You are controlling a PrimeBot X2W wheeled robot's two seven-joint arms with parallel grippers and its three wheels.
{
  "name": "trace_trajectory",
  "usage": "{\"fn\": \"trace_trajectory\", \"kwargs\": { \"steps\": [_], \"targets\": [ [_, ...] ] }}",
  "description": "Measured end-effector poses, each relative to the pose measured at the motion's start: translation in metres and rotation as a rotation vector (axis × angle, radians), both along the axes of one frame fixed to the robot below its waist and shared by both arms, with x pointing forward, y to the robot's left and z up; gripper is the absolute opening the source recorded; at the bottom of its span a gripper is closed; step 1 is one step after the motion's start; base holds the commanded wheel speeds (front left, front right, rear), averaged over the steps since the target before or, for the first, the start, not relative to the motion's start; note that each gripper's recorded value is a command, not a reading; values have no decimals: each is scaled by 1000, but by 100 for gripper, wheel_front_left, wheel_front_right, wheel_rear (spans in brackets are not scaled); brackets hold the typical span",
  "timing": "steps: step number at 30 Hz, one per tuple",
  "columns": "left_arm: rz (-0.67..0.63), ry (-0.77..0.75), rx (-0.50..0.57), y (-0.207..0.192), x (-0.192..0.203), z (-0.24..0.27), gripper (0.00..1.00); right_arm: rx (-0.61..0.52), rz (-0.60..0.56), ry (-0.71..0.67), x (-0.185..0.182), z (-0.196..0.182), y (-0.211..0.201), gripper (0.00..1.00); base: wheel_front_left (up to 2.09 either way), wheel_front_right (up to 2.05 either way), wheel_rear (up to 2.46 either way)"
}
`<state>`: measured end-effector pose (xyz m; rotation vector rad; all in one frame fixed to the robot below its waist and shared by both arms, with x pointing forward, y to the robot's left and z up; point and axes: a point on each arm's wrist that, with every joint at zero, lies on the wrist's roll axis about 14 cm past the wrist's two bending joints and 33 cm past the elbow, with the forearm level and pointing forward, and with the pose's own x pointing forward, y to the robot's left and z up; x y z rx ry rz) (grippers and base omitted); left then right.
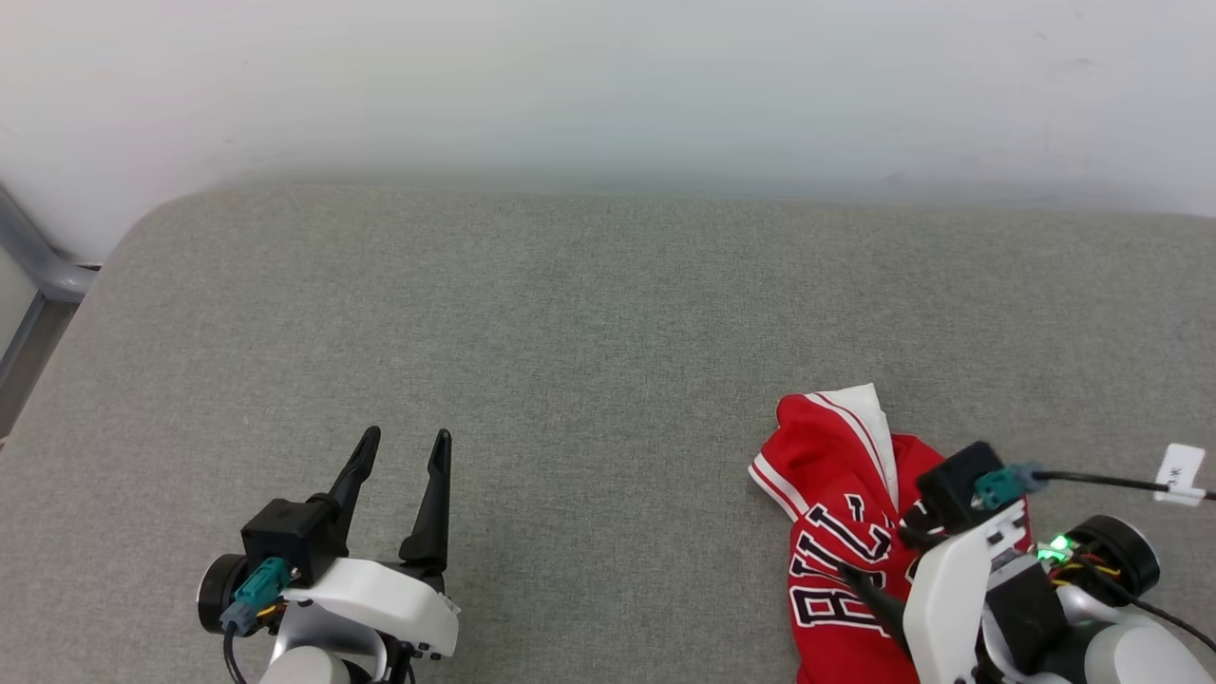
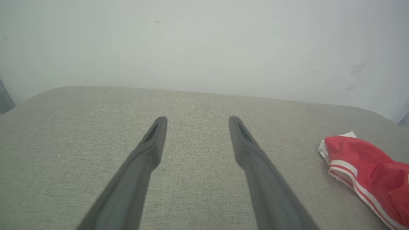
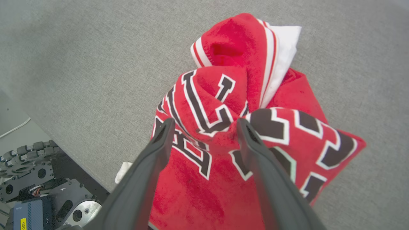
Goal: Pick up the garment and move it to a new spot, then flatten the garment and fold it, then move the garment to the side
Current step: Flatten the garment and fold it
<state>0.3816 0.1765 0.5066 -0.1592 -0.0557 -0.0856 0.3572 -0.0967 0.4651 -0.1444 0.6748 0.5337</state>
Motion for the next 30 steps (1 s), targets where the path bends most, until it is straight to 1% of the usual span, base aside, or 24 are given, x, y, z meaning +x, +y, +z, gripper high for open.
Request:
{"fn": "trace_trajectory", "kwargs": {
  "steps": [4, 8, 11, 15, 16, 17, 20, 23, 24, 25, 30],
  "targets": [
    [-1, 11, -2, 0, 0, -4, 100, -60, 63, 40, -10, -7, 3, 100, 0, 0, 0],
    [-1, 22, -2, 0, 5, -8, 100, -114, 125, 51, -4, -13, 10, 100, 0, 0, 0],
    [3, 33, -1, 2, 10, -12, 100, -177, 172, 103, -4, -30, 11, 100, 0, 0, 0],
    [7, 52, -7, 4, 16, -19, 100, -227, 218, 180, -4, -54, 13, 100, 0, 0, 0],
    [10, 54, -9, 4, 17, -20, 100, -235, 225, 191, -4, -59, 13, 40, 0, 0, 0],
    [13, 58, -11, 5, 18, -22, 100, -237, 232, 201, -2, -62, 14, 0, 0, 0, 0],
    [20, 66, -13, 7, 20, -24, 100, -229, 248, 198, 4, -64, 20, 0, 0, 0, 0],
    [27, 67, -9, 9, 20, -25, 100, -196, 254, 129, 18, -50, 29, 0, 0, 0, 0],
    [28, 64, -10, 10, 20, -24, 100, -179, 253, 95, 25, -42, 33, 0, 0, 0, 0],
    [29, 57, -10, 10, 19, -21, 100, -119, 246, -31, 46, -10, 47, 0, 0, 0, 0],
    [13, 50, -10, 5, 20, -19, 100, -8, 206, -210, 82, 42, 64, 0, 0, 0, 0]
  ]
}}
